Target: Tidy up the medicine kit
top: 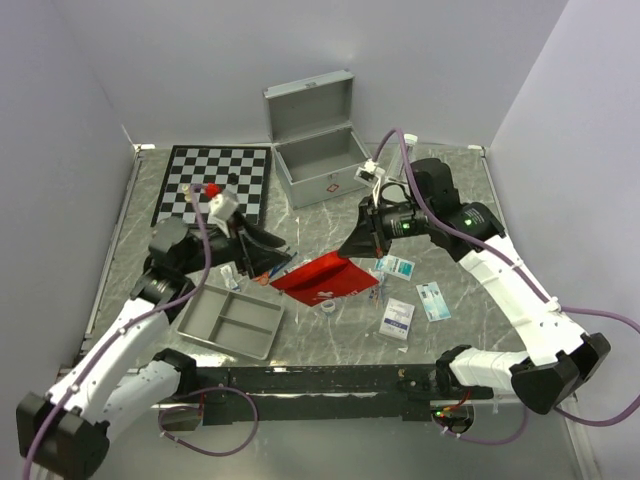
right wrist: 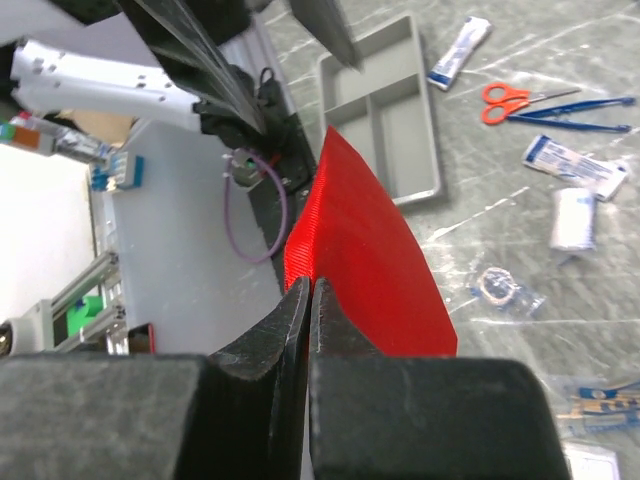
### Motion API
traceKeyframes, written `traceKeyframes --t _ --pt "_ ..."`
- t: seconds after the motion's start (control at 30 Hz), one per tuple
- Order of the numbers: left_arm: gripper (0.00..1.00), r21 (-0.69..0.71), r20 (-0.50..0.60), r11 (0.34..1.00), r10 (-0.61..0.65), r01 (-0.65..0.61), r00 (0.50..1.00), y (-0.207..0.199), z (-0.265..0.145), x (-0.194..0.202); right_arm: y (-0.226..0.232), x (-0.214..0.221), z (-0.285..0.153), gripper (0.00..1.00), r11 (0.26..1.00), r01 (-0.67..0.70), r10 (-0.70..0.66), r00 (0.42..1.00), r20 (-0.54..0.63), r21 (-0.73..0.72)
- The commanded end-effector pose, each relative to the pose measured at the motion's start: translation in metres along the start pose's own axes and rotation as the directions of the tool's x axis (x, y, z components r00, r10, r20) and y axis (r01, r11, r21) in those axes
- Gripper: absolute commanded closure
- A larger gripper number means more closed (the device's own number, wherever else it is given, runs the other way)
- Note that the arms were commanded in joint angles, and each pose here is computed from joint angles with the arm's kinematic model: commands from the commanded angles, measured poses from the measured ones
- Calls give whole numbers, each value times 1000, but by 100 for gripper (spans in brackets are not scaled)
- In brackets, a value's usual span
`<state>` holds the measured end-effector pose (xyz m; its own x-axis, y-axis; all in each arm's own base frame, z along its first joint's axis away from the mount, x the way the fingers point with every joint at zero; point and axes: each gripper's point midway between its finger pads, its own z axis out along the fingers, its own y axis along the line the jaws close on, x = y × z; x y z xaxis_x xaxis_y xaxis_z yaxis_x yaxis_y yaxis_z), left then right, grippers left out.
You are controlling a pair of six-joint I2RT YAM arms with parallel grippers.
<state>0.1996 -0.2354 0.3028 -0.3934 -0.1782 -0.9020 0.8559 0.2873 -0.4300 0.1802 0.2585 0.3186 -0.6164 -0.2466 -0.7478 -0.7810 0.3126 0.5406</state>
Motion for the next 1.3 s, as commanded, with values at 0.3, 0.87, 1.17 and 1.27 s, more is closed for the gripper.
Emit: traceKeyframes --t 0.3,0.87,1.17,1.27 --pt "34 141 -157 983 137 -116 978 -30 25 21 41 1 -6 100 987 81 -80 997 11 -138" --pt "61 161 -238 982 139 -102 961 -37 18 55 39 3 -5 100 986 92 -91 996 11 -136" --pt "56 167 -266 983 122 -79 956 -35 23 63 41 3 -5 100 984 97 -96 995 11 -148" --pt "57 176 -272 982 116 -69 955 -35 24 65 41 4 -4 100 983 96 -96 995 9 -155"
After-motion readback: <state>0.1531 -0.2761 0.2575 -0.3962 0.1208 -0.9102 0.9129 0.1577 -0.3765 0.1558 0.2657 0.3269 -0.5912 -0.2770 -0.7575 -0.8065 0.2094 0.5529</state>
